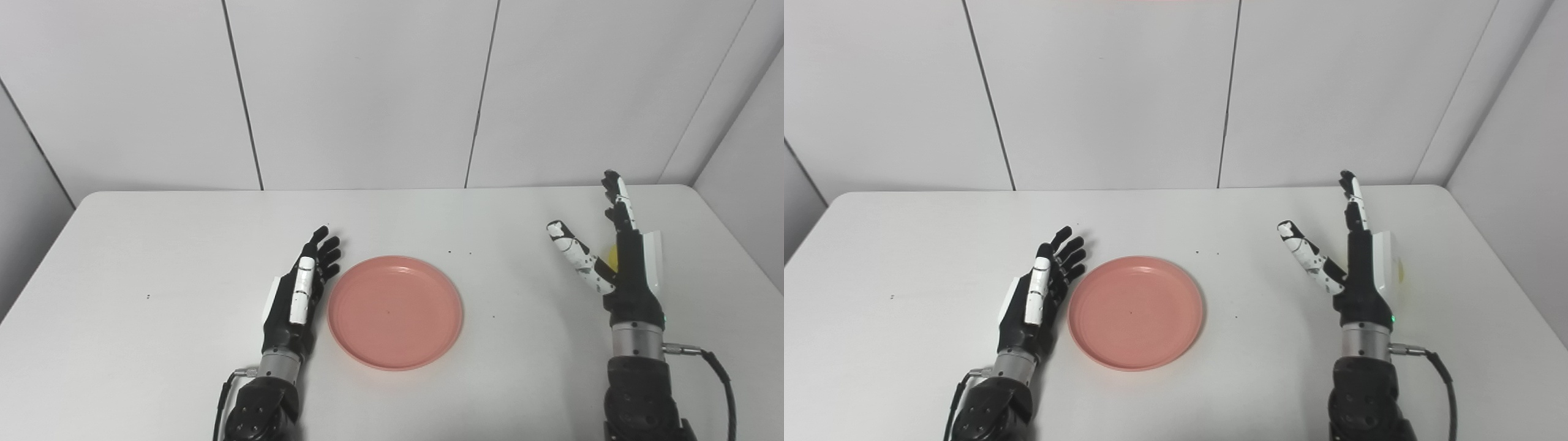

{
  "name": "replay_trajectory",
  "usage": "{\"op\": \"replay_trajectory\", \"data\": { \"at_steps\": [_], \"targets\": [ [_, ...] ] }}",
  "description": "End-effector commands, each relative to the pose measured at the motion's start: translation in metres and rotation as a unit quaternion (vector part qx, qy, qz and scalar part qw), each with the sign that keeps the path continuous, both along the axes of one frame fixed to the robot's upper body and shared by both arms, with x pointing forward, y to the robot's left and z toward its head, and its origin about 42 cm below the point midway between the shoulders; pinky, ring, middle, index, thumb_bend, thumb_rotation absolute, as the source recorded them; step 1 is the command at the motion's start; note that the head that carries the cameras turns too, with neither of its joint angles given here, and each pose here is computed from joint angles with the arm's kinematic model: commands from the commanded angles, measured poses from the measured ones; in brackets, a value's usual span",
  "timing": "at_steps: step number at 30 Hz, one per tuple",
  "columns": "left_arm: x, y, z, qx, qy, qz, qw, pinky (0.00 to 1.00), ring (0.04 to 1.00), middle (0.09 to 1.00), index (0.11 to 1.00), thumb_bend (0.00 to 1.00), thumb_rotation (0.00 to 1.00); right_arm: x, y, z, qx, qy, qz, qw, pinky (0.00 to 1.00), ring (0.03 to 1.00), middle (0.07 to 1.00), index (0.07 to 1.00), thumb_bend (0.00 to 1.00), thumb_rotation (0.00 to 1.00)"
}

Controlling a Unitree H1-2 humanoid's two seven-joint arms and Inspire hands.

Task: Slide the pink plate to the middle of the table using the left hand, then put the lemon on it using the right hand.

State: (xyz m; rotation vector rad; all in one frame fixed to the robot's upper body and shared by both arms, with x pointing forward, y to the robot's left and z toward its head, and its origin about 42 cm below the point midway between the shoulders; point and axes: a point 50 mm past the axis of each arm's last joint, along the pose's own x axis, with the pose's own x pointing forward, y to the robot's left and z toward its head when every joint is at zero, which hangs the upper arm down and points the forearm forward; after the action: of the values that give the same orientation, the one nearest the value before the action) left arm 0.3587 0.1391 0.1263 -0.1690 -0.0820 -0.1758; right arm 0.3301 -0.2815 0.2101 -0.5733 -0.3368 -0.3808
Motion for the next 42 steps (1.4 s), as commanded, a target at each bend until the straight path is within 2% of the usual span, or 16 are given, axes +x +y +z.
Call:
{"op": "replay_trajectory", "data": {
  "at_steps": [1, 2, 6, 12, 15, 18, 28, 33, 42],
  "targets": [
    [0.004, -0.001, 0.006, -0.007, -0.008, -0.005, 1.000, 0.91, 0.904, 0.900, 0.895, 0.56, 1.00, 0.003, -0.010, 0.026, -0.031, -0.020, -0.028, 0.999, 0.83, 0.883, 0.892, 0.897, 0.70, 0.52],
    [0.004, -0.001, 0.005, -0.008, -0.008, -0.006, 1.000, 0.91, 0.903, 0.899, 0.894, 0.56, 1.00, 0.003, -0.014, 0.027, -0.036, -0.018, -0.038, 0.998, 0.81, 0.872, 0.883, 0.887, 0.71, 0.47],
    [0.005, 0.001, 0.003, -0.002, -0.013, 0.000, 1.000, 0.88, 0.893, 0.891, 0.882, 0.57, 1.00, 0.001, -0.031, 0.032, -0.058, 0.001, -0.080, 0.995, 0.78, 0.849, 0.873, 0.880, 0.75, 0.43],
    [0.008, 0.006, 0.002, -0.015, -0.007, 0.006, 1.000, 0.89, 0.886, 0.881, 0.870, 0.55, 1.00, 0.002, -0.045, 0.039, -0.075, 0.024, -0.114, 0.990, 0.77, 0.860, 0.882, 0.881, 0.77, 0.34],
    [0.008, 0.008, 0.002, -0.014, -0.008, 0.006, 1.000, 0.89, 0.886, 0.880, 0.868, 0.55, 1.00, 0.004, -0.050, 0.039, -0.090, 0.036, -0.124, 0.988, 0.73, 0.842, 0.877, 0.877, 0.79, 0.32],
    [0.009, 0.009, 0.001, -0.018, -0.008, 0.013, 1.000, 0.88, 0.878, 0.871, 0.859, 0.55, 1.00, 0.007, -0.055, 0.039, -0.099, 0.064, -0.136, 0.984, 0.73, 0.843, 0.882, 0.881, 0.80, 0.33],
    [0.012, 0.018, -0.002, -0.028, -0.002, 0.023, 0.999, 0.84, 0.854, 0.849, 0.833, 0.54, 1.00, 0.029, -0.066, 0.031, -0.099, 0.118, -0.147, 0.977, 0.75, 0.854, 0.886, 0.883, 0.81, 0.30],
    [0.013, 0.021, -0.003, -0.033, -0.005, 0.020, 0.999, 0.84, 0.854, 0.850, 0.832, 0.54, 1.00, 0.041, -0.069, 0.025, -0.081, 0.145, -0.134, 0.977, 0.69, 0.826, 0.894, 0.892, 0.82, 0.29],
    [0.012, 0.021, 0.000, -0.032, -0.002, 0.020, 0.999, 0.83, 0.848, 0.848, 0.831, 0.54, 1.00, 0.058, -0.070, 0.015, -0.088, 0.164, -0.123, 0.975, 0.70, 0.827, 0.886, 0.875, 0.84, 0.27]
  ]
}}
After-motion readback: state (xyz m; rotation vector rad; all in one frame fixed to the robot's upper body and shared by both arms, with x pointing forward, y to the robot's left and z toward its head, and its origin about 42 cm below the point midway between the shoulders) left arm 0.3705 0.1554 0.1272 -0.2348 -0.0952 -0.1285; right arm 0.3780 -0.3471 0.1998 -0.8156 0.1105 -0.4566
